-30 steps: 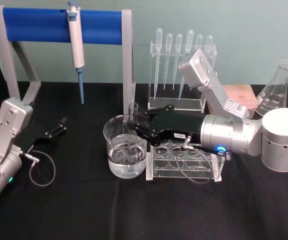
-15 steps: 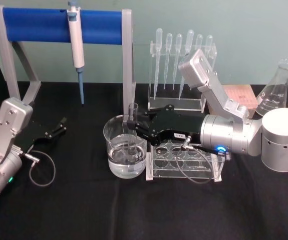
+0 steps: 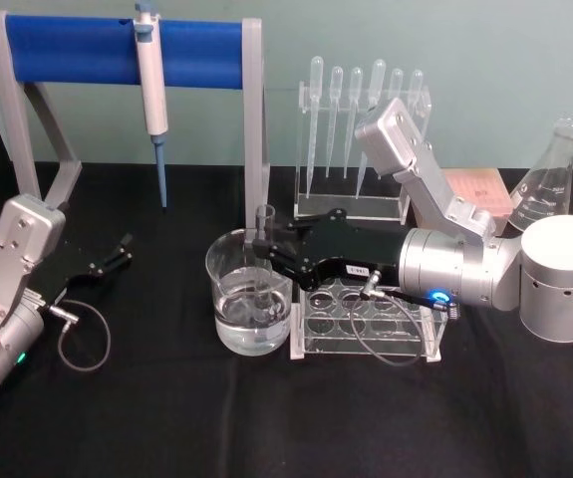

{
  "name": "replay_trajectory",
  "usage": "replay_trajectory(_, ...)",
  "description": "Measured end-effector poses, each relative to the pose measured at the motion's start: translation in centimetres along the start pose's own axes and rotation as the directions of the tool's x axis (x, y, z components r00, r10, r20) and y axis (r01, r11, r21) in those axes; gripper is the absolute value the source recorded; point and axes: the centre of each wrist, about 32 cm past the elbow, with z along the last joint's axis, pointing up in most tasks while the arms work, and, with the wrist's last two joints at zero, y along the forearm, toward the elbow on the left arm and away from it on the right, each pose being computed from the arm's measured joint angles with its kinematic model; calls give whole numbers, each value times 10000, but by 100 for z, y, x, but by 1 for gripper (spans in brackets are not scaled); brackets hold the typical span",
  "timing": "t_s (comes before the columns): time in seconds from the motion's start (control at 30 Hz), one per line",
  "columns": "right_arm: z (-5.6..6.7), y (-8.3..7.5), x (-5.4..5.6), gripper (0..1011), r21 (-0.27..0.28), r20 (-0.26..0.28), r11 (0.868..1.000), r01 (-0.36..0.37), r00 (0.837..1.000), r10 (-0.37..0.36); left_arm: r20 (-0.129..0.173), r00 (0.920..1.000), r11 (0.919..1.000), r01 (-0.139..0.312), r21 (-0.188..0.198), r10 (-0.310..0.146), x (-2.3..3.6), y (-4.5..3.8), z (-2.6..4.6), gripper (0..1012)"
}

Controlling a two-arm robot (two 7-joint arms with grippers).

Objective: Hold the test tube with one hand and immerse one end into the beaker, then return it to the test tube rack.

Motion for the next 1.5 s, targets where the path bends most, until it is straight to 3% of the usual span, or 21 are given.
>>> replay_trajectory(1.5, 0, 0, 0, 241, 1, 0, 10000, 1, 10000, -1, 1, 10000, 10000, 1, 0, -1, 0, 0, 0, 1000)
